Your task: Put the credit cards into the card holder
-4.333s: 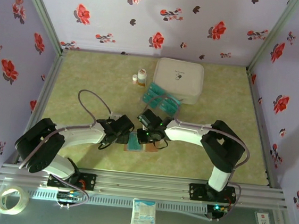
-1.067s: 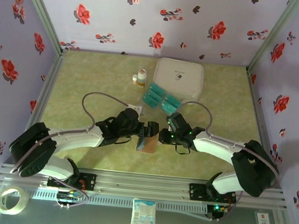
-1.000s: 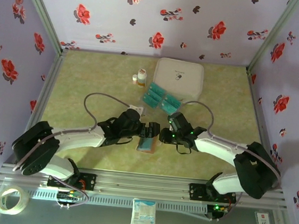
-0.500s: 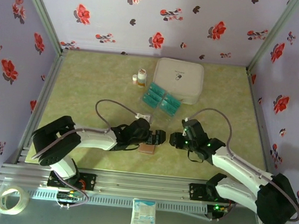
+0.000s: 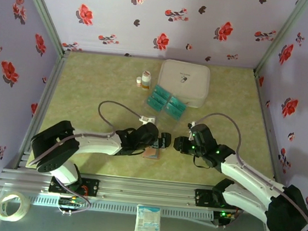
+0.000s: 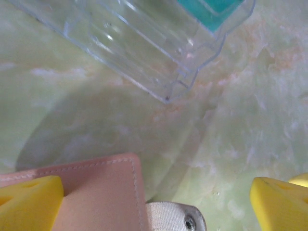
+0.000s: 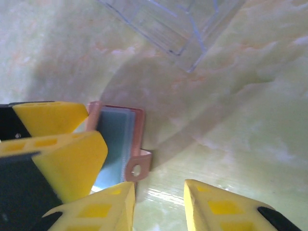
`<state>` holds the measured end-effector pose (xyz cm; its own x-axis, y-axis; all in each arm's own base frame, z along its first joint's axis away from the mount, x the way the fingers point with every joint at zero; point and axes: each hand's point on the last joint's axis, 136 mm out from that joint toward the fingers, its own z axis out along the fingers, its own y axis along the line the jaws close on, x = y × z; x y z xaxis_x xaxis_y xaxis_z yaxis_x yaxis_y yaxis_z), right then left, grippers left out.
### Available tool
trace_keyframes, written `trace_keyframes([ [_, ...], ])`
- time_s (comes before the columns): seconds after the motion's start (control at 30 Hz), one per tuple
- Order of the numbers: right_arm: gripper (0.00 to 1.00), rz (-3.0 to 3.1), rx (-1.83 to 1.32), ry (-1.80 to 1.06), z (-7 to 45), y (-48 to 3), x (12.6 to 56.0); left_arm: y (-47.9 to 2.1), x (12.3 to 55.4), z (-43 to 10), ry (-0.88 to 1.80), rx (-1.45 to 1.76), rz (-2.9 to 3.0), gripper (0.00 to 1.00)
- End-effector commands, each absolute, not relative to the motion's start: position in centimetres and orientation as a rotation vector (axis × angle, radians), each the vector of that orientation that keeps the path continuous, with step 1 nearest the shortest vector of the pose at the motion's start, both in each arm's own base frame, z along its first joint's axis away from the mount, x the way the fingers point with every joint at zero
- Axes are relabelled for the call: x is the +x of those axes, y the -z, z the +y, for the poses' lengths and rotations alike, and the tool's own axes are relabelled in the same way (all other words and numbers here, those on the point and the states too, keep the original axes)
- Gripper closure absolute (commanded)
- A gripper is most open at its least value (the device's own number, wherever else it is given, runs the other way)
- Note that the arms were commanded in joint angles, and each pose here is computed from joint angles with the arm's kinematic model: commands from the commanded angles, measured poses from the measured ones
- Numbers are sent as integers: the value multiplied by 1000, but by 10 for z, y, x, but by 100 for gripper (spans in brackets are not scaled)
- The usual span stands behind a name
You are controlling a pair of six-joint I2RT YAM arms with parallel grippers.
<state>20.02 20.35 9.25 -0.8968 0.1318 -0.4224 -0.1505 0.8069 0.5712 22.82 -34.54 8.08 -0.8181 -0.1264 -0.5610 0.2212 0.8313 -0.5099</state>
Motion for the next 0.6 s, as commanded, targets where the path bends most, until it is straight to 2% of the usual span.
trace_keyframes([
  [0.0,71,2494,-24,-992,224,-108,198,-99,241,-329,715,64,2389,0],
  [0.33,76,2440,-280,-1020,294,-149,180,-116,264,-262,666,-90,2345,0],
  [0.57,79,2471,-515,-973,358,-149,167,-120,268,-200,560,-210,2346,0],
])
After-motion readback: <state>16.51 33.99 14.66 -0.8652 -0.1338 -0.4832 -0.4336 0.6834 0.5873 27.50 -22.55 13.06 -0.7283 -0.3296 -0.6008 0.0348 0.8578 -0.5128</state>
